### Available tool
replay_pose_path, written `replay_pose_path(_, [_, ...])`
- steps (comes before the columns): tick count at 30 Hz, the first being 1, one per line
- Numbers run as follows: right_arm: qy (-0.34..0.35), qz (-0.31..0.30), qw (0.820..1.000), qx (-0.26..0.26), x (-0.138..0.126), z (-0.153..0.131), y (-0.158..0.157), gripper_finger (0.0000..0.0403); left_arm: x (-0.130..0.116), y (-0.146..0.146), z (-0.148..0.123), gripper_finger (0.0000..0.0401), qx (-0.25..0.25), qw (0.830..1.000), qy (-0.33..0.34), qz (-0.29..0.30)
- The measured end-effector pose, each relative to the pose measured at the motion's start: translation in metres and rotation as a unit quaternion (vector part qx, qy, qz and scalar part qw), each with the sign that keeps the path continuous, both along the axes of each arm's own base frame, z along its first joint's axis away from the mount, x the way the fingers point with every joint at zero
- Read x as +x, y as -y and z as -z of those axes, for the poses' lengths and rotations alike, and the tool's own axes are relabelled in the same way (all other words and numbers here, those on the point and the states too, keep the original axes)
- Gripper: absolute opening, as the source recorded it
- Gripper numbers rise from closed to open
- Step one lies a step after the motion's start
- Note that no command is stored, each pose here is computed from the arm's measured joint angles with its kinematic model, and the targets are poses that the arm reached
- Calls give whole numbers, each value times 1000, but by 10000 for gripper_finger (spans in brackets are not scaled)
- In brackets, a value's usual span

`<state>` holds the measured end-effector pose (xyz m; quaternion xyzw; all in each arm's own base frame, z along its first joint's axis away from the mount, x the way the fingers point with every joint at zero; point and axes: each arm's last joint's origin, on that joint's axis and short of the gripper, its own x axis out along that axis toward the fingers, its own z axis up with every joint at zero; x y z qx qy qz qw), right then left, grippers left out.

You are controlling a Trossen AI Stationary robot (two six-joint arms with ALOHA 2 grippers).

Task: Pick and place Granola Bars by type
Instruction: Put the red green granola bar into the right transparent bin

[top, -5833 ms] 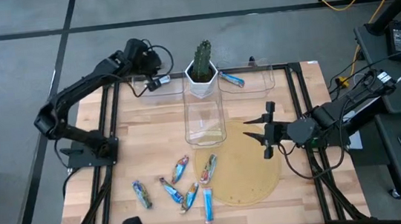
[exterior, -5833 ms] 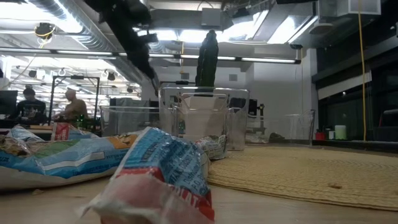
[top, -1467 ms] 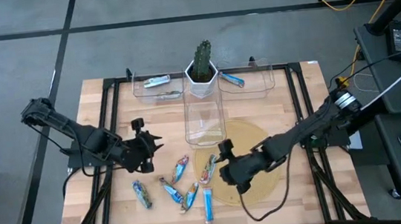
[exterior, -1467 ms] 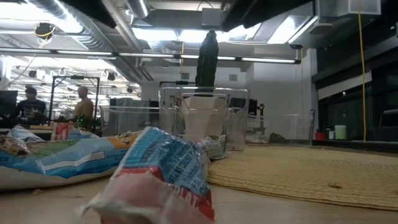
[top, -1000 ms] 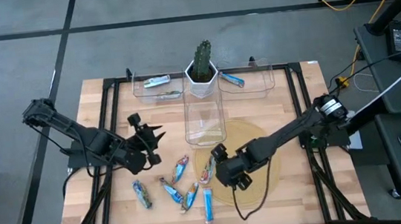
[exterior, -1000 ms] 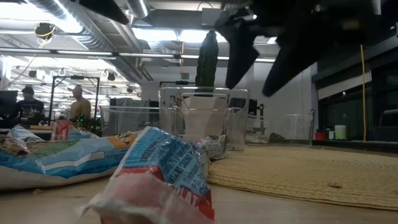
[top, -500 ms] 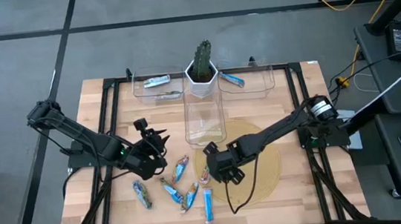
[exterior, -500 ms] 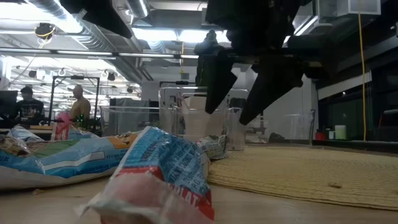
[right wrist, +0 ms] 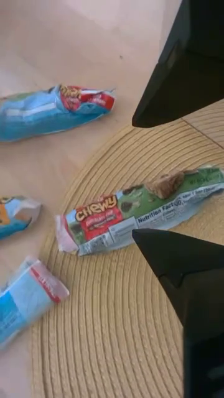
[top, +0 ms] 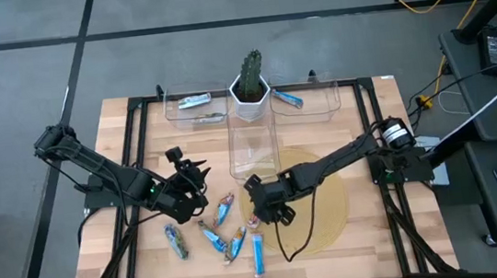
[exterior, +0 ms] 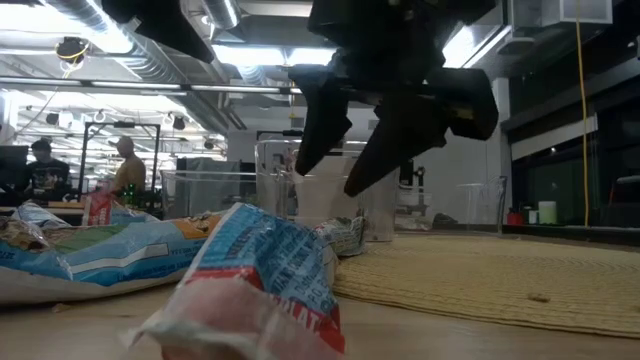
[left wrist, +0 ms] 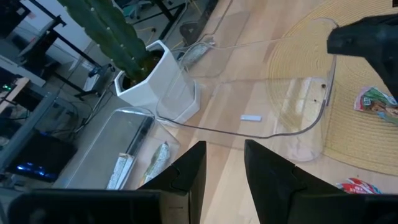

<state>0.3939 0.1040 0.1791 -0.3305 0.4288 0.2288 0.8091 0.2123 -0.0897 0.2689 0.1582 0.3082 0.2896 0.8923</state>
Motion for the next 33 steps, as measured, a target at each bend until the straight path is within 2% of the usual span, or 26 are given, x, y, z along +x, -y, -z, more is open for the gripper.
replay_pose_path(7, [-12,-4,1000,9,3,8,3,283,0,0,0,102,-1,1000,1,-1])
replay_pose_path(16, [-44,-15,999,11,6,35,0,283,0,0,0,102,2,1000,3,-3])
replay_pose_path(21, [-39,-14,999,13,8,35,1,283,0,0,0,102,4,1000,4,-4])
replay_pose_path(26, [-54,-24,998,31,10,46,-1,282,0,0,0,102,3,1000,6,-5])
replay_pose_path(29, [-57,-26,997,34,11,49,-1,273,0,0,0,102,0,1000,8,-7])
replay_pose_path(33, [-54,-27,997,36,12,50,-2,238,0,0,0,102,-1,1000,9,-8])
